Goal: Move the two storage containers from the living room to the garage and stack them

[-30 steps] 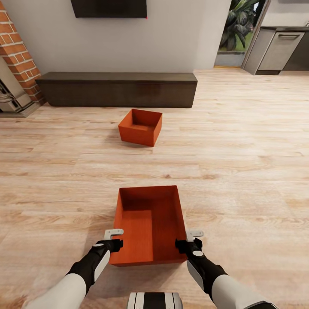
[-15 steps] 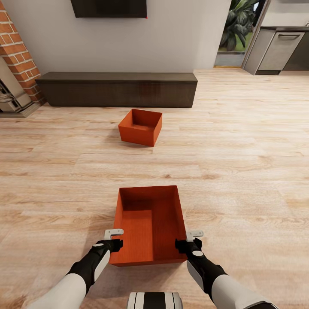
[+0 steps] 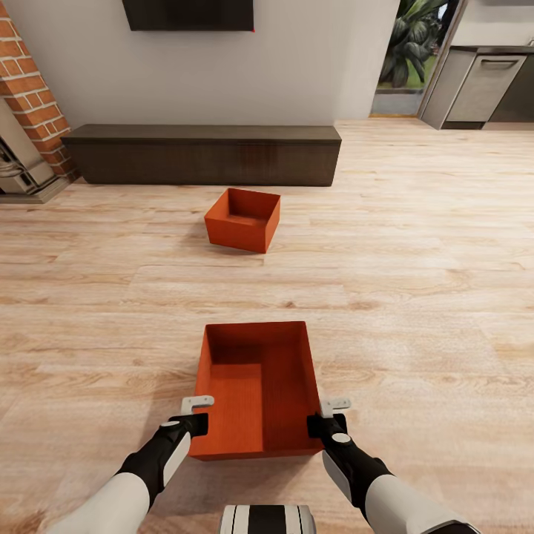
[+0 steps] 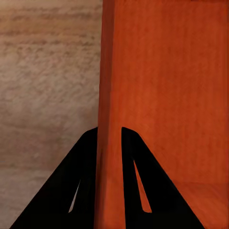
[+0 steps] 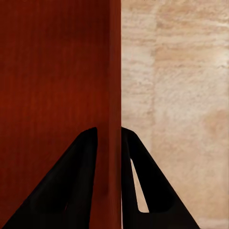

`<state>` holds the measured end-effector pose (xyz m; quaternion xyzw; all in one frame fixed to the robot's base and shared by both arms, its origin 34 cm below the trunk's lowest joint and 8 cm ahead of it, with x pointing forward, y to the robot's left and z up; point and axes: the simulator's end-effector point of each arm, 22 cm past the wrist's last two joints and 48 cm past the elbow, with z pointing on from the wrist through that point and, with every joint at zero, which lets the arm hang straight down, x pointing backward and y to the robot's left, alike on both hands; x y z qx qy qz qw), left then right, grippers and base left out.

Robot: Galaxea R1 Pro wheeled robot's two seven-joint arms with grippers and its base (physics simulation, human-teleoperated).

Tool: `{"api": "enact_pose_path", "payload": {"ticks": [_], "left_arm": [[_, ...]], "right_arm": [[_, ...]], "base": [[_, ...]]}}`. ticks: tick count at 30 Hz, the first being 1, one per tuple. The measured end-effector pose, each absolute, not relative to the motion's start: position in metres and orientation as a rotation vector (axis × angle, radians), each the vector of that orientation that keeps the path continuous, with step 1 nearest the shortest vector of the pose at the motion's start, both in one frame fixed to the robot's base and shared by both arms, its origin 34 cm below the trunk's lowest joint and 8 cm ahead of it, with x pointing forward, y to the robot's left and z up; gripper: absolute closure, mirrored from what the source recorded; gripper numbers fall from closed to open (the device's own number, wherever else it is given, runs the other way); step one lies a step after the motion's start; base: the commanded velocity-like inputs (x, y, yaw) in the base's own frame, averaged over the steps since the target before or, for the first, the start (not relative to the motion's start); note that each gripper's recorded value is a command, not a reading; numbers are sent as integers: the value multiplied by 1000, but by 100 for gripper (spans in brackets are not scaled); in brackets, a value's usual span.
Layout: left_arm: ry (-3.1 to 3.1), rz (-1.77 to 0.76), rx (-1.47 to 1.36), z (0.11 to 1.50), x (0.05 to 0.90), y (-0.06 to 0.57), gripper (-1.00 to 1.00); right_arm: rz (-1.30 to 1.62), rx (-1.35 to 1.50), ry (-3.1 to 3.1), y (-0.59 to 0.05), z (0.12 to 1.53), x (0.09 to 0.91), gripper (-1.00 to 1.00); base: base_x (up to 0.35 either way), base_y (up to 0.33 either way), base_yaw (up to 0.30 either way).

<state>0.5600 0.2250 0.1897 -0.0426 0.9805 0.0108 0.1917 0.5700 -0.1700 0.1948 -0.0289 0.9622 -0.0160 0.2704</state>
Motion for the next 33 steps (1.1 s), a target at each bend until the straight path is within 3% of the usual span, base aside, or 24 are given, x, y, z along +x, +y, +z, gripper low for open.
{"api": "enact_pose_path", "payload": {"ticks": [33], "left_arm": [[2755, 32, -118, 238, 571, 225, 100]], "right_arm": [[-38, -83, 2595, -169, 243, 581, 100]], "base": [[0, 0, 0]]}}
